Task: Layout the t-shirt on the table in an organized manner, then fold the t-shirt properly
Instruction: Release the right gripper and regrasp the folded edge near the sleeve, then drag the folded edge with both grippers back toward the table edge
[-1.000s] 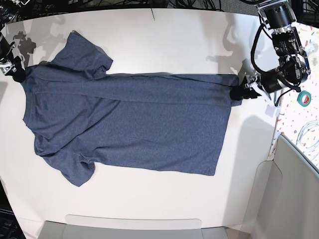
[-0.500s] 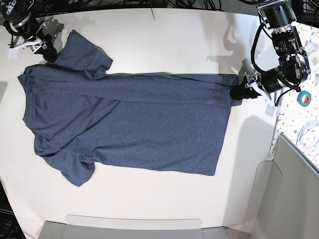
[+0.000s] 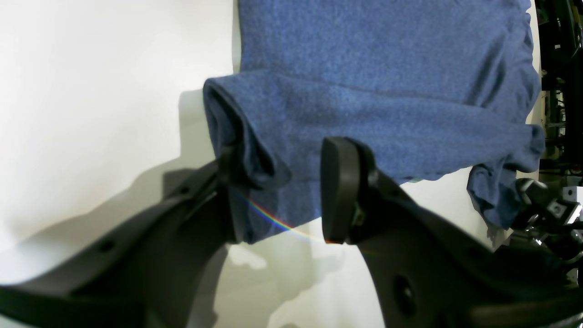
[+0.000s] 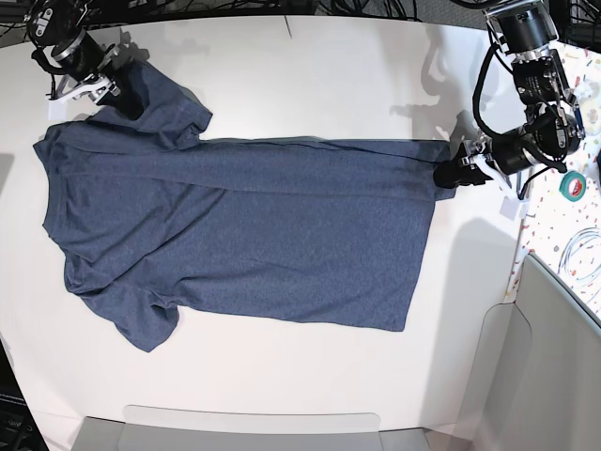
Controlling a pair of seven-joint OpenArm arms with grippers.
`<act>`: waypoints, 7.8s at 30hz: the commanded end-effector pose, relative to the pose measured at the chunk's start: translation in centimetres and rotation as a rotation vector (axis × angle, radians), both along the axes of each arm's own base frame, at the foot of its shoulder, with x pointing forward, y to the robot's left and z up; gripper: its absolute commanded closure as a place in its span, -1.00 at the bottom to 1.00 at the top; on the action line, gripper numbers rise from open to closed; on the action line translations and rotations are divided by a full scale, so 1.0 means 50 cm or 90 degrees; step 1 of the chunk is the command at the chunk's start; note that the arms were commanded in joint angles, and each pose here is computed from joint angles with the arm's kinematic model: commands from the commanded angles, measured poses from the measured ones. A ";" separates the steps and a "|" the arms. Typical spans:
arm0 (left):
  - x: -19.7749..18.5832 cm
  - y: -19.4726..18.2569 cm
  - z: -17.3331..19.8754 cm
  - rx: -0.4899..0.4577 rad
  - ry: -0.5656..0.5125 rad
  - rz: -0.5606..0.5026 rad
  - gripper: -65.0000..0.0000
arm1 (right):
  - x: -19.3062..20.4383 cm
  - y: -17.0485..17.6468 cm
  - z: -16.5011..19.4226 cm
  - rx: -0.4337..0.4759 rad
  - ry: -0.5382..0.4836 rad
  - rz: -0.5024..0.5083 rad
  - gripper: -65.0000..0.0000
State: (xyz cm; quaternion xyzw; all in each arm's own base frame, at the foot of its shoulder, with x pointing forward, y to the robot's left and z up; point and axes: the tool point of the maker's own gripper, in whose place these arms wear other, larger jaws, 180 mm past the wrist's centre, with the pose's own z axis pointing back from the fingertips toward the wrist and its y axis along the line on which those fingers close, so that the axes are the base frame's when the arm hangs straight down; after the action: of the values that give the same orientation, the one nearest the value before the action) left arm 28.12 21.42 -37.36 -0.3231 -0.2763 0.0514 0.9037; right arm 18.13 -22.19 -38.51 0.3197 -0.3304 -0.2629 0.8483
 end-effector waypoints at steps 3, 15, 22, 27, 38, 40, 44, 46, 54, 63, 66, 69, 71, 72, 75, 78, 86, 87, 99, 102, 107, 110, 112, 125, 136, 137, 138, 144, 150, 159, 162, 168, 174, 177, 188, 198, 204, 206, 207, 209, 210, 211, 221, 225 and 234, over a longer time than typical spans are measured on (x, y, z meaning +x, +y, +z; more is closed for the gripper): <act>0.018 0.009 0.026 0.000 -0.030 0.004 0.29 | 0.008 0.023 0.010 0.002 -0.011 0.037 1.00; 0.007 0.010 0.016 0.002 -0.018 0.005 0.29 | 0.178 0.095 0.196 -0.061 -0.222 0.137 1.00; 0.003 0.010 0.014 0.002 -0.015 0.005 0.29 | 0.283 0.083 0.205 -0.037 -0.247 0.110 1.00; 0.003 0.010 0.013 0.002 -0.014 0.005 0.29 | 0.332 0.079 0.160 -0.009 -0.207 0.095 1.00; 0.002 0.005 0.011 0.001 -0.012 0.000 0.29 | 0.362 0.076 0.159 -0.001 -0.203 0.092 -0.13; 0.002 0.004 0.011 0.001 -0.012 -0.001 0.29 | 0.369 0.073 0.172 -0.005 -0.216 0.092 -0.43; 0.002 0.003 0.010 0.000 -0.012 -0.001 0.29 | 0.375 0.052 0.202 -0.003 -0.245 0.090 -0.77; -0.003 0.003 0.007 0.000 -0.008 -0.001 0.29 | 0.367 0.042 0.219 0.023 -0.267 0.085 -0.79; -0.012 -0.011 -0.004 -0.013 -0.001 0.002 0.29 | 0.232 -0.088 0.221 0.028 -0.284 -0.045 -0.79; -0.029 -0.012 -0.016 -0.014 0.013 0.002 0.29 | 0.052 -0.186 0.166 -0.077 -0.192 -0.113 -0.75; -0.029 -0.012 -0.016 -0.014 0.013 0.002 0.29 | 0.029 -0.215 0.160 -0.090 -0.180 -0.133 -0.39; -0.037 -0.012 -0.022 -0.014 0.019 0.002 0.29 | 0.009 -0.239 0.134 -0.084 -0.152 -0.156 -0.10; -0.043 -0.012 -0.026 -0.014 0.024 0.002 0.29 | 0.001 -0.258 0.111 -0.090 -0.123 -0.166 -0.10; -0.044 -0.012 -0.027 -0.014 0.025 0.002 0.29 | 0.002 -0.263 0.097 -0.088 -0.112 -0.171 -0.12; -0.045 -0.019 -0.029 -0.021 0.026 0.005 0.29 | 0.000 -0.279 0.059 -0.084 -0.076 -0.191 -0.13; -0.045 -0.020 -0.029 -0.021 0.026 0.004 0.29 | 0.004 -0.284 0.028 -0.065 -0.056 -0.210 -0.13; -0.045 -0.020 -0.029 -0.021 0.026 0.004 0.29 | 0.061 -0.266 -0.001 0.010 -0.070 -0.228 -0.14; -0.045 -0.020 -0.029 -0.021 0.026 0.004 0.29 | 0.069 -0.264 -0.003 0.020 -0.072 -0.231 -0.14; -0.038 -0.016 -0.021 -0.022 0.017 0.007 0.29 | 0.120 -0.230 -0.003 0.039 -0.080 -0.191 1.00; -0.034 0.002 -0.013 -0.022 0.015 0.027 0.28 | 0.125 -0.224 -0.002 0.038 -0.079 -0.181 1.00; -0.029 0.064 0.009 -0.028 0.014 0.096 0.22 | 0.125 -0.224 -0.002 0.038 -0.079 -0.181 1.00; -0.033 0.096 0.019 -0.028 0.007 0.130 0.18 | 0.126 -0.224 -0.002 0.037 -0.080 -0.180 1.00; -0.040 0.109 0.019 -0.028 0.007 0.144 0.18 | 0.126 -0.224 -0.002 0.038 -0.079 -0.180 1.00; -0.080 0.013 -0.070 -0.137 0.082 0.163 0.18 | 0.124 -0.224 -0.002 0.036 -0.078 -0.180 1.00; -0.034 -0.061 -0.061 -0.172 0.102 0.126 0.19 | 0.122 -0.223 -0.003 0.036 -0.077 -0.179 1.00; -0.028 -0.065 -0.057 -0.176 0.098 0.125 0.19 | 0.122 -0.223 -0.003 0.036 -0.077 -0.179 1.00; -0.024 -0.064 -0.054 -0.177 0.094 0.125 0.19 | 0.123 -0.223 -0.003 0.037 -0.078 -0.179 1.00; -0.023 -0.063 -0.054 -0.174 0.094 0.124 1.00 | 0.120 -0.225 -0.003 0.034 -0.076 -0.179 1.00; -0.041 -0.053 -0.061 -0.167 0.103 0.128 1.00 | 0.088 -0.247 -0.008 0.013 -0.054 -0.178 1.00; -0.108 -0.038 -0.010 -0.064 0.059 0.094 1.00 | 0.028 -0.279 0.043 -0.085 -0.049 -0.148 1.00; -0.133 -0.037 -0.017 -0.057 0.073 0.092 1.00 | 0.006 -0.289 0.050 -0.085 -0.047 -0.146 1.00; -0.192 0.012 -0.037 -0.043 0.107 0.145 1.00 | -0.038 -0.325 0.066 -0.113 -0.021 -0.131 1.00; -0.251 0.045 -0.053 -0.030 0.142 0.181 1.00 | -0.079 -0.335 0.053 -0.129 0.020 -0.123 1.00; -0.280 0.043 -0.064 -0.029 0.165 0.182 1.00 | -0.095 -0.335 0.047 -0.130 0.034 -0.122 1.00; -0.319 0.040 -0.077 -0.027 0.195 0.184 1.00 | -0.152 -0.332 0.025 -0.131 0.082 -0.119 1.00; -0.344 0.039 -0.086 -0.029 0.213 0.192 1.00 | -0.158 -0.331 0.023 -0.131 0.087 -0.119 1.00; -0.370 0.041 -0.091 -0.033 0.227 0.210 1.00 | -0.138 -0.333 0.030 -0.131 0.071 -0.118 1.00; -0.373 0.038 -0.093 -0.034 0.229 0.211 1.00 | -0.133 -0.331 0.030 -0.130 0.068 -0.117 1.00; -0.375 0.037 -0.094 -0.034 0.231 0.210 1.00 | -0.131 -0.331 0.031 -0.130 0.066 -0.117 1.00; -0.384 0.033 -0.096 -0.036 0.238 0.208 1.00 | -0.120 -0.330 0.033 -0.129 0.058 -0.118 1.00; -0.385 0.033 -0.096 -0.037 0.238 0.208 1.00 | -0.120 -0.330 0.032 -0.131 0.060 -0.117 1.00; -0.384 0.030 -0.097 -0.040 0.236 0.212 1.00 | -0.121 -0.331 0.029 -0.134 0.065 -0.117 1.00; -0.379 0.039 -0.097 -0.032 0.221 0.227 0.78 | -0.126 -0.334 0.018 -0.154 0.086 -0.112 1.00; -0.377 0.044 -0.096 -0.030 0.218 0.232 0.43 | -0.137 -0.332 0.015 -0.151 0.106 -0.097 0.81; -0.381 0.093 -0.081 -0.012 0.206 0.276 0.41 | -0.164 -0.389 0.056 -0.171 0.088 -0.161 0.23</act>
State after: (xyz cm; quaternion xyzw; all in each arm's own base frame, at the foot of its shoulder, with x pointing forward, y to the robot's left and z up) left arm 10.24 25.16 -41.02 -0.2779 -0.2123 0.2971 0.8885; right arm 9.36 -40.56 -37.20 0.1516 -0.3201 -0.3508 0.8669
